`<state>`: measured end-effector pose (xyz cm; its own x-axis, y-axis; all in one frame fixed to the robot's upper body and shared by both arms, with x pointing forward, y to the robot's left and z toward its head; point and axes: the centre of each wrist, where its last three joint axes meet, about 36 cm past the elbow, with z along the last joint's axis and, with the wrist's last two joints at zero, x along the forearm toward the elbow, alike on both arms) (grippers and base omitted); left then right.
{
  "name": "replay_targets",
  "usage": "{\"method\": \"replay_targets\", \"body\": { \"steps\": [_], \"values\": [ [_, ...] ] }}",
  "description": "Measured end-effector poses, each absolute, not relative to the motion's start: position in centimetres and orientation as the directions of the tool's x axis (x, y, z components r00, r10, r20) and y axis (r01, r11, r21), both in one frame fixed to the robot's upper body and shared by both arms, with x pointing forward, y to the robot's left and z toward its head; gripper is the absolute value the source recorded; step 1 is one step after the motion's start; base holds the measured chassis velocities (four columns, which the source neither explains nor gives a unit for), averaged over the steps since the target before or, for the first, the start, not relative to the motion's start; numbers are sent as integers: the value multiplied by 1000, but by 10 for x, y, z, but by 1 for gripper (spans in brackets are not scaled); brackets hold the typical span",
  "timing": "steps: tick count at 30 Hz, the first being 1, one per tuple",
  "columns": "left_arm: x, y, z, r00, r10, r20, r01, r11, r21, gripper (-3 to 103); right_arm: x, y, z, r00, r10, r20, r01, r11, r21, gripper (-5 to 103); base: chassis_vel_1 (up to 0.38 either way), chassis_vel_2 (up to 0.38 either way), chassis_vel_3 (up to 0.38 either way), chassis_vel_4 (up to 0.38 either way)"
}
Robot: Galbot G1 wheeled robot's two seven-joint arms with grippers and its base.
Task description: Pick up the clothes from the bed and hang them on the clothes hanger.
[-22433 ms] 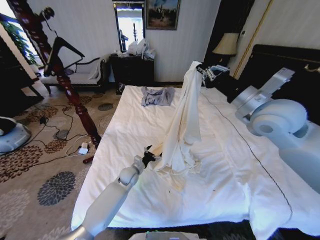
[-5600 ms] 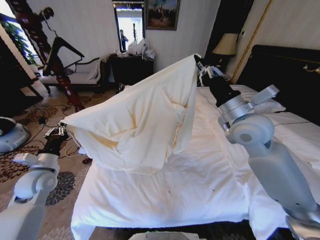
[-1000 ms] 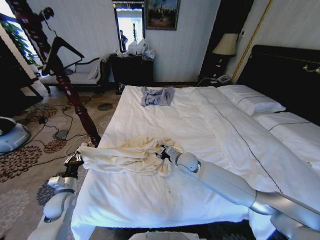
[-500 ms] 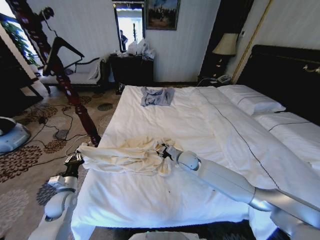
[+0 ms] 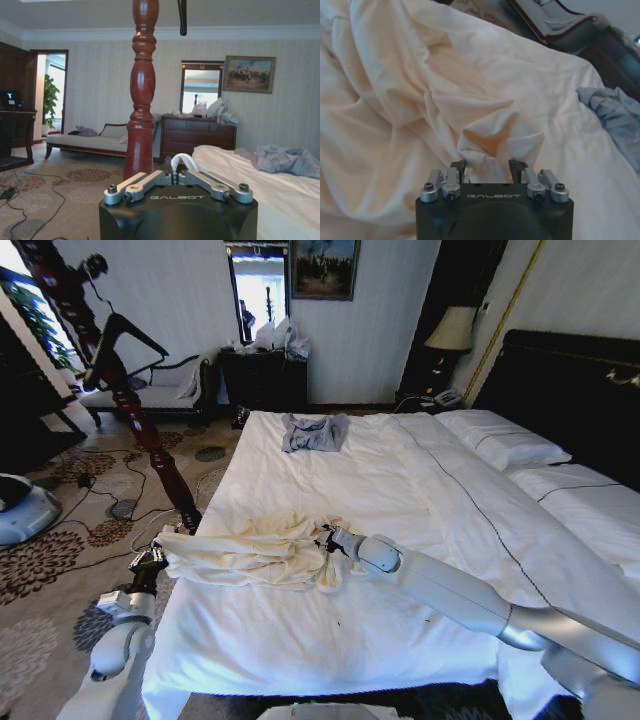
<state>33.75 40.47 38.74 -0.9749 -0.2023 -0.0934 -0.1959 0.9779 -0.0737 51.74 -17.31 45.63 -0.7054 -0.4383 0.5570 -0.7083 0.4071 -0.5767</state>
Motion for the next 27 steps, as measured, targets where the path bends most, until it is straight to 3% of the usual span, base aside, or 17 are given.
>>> {"method": "replay_targets", "body": {
  "steps": [15,27],
  "values": [
    [335,405,388,-974,-205,-94,-198,977,-78,1,509,-181,455,-669,-452,590,-742,355,-569,49,0,0,0,0],
    [334,401,385,-975,-205,-90,-197,976,-87,1,522,-195,447,-675,-449,585,-725,258,-639,49,0,0,0,0]
  ]
}}
